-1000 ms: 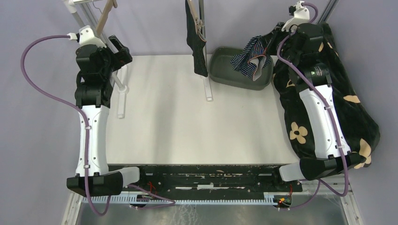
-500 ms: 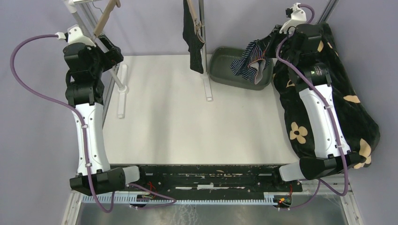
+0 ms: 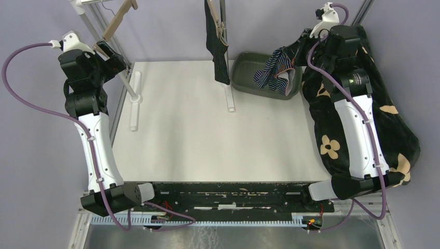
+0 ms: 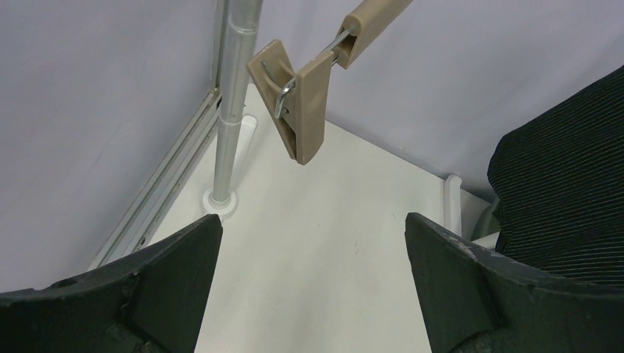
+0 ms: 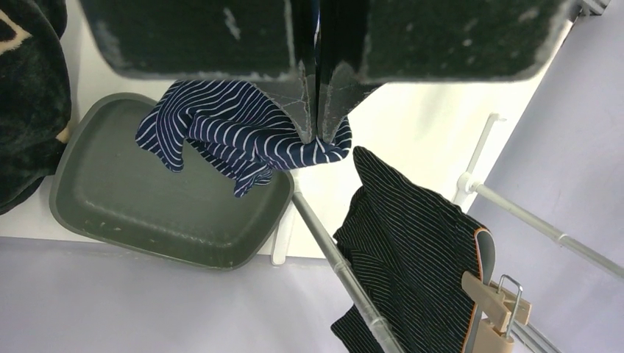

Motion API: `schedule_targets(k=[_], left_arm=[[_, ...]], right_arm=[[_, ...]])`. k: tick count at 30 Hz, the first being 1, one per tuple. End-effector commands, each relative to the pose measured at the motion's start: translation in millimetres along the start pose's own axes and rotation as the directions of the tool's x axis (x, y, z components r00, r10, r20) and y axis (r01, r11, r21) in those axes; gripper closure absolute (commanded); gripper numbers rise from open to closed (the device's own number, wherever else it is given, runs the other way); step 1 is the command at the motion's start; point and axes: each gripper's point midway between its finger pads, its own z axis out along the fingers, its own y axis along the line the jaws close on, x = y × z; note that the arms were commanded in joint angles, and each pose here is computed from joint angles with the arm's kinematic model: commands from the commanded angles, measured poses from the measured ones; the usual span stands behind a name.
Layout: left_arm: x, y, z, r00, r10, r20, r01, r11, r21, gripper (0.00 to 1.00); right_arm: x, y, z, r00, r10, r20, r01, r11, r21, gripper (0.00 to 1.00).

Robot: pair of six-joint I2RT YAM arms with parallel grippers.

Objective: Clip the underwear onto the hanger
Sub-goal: Place the underwear at the center of the board, then pick up the hanger from the clothesline.

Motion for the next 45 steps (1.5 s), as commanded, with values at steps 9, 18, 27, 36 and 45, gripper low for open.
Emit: schedule_targets(k=[9,18,27,36,45], left_arm=[[-37.4,-2.5,4.7,0.993,-0.057,0.103,0.053,0.998,0.042,0.01],[-67.4,-4.0,-0.5,0.977,-0.037,0.211,0.027,0.998,0.049,0.01],[-75.5,-9.3,8.5,0.984,-0.002,0.179,-0.018,0.994,0.109,0.01],[-68.4,-12.4,24.9,0.990,0.007,0.142,-0.034,0.981,0.192,0.01],[-70.4,-17.8,32.1,0.986,-0.018,0.164,-0.023,0.970,0.244,0.00]], right_arm=[[-28.9,31.6,-31.5,0.997,-0.045,0.066,0.052,0.993,-0.107,0.43],[-29.3,27.9,-30.5,0.996,-0.048,0.071,0.054,0.995,-0.087,0.30],[-28.2,26.0,-29.8,0.996,-0.056,0.069,0.062,0.995,-0.079,0.30],[-27.2,21.6,-26.1,0.996,-0.064,0.065,0.069,0.996,-0.063,0.30],[-25.5,16.9,-21.2,0.996,-0.067,0.061,0.070,0.997,-0.045,0.31]])
